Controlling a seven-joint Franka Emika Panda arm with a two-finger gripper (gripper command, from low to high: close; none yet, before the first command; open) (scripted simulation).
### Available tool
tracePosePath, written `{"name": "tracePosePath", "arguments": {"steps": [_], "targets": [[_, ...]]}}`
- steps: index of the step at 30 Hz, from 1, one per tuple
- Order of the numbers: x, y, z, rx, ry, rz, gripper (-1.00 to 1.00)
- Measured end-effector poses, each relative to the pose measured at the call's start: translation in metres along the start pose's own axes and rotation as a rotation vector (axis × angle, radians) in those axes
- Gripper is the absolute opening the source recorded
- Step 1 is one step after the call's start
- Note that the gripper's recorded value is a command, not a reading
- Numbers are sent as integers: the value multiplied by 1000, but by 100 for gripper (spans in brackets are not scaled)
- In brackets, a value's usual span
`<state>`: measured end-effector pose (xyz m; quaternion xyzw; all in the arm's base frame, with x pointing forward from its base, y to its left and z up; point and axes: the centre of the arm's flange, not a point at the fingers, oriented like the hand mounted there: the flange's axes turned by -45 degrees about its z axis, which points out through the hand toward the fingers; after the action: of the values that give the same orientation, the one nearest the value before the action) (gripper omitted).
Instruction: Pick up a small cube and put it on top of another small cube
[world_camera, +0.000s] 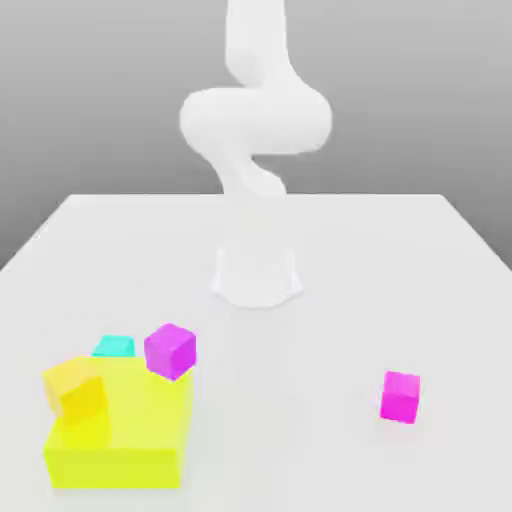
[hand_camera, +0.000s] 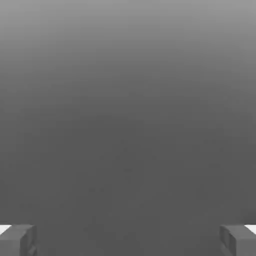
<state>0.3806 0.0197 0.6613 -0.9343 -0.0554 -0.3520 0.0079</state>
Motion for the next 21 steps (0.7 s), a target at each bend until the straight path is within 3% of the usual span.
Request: {"name": "tracePosePath", "arguments": {"steps": [11, 21], "targets": [[-119, -123, 230, 248, -337, -552, 0], [-316, -202, 326, 430, -599, -1080, 0]]}}
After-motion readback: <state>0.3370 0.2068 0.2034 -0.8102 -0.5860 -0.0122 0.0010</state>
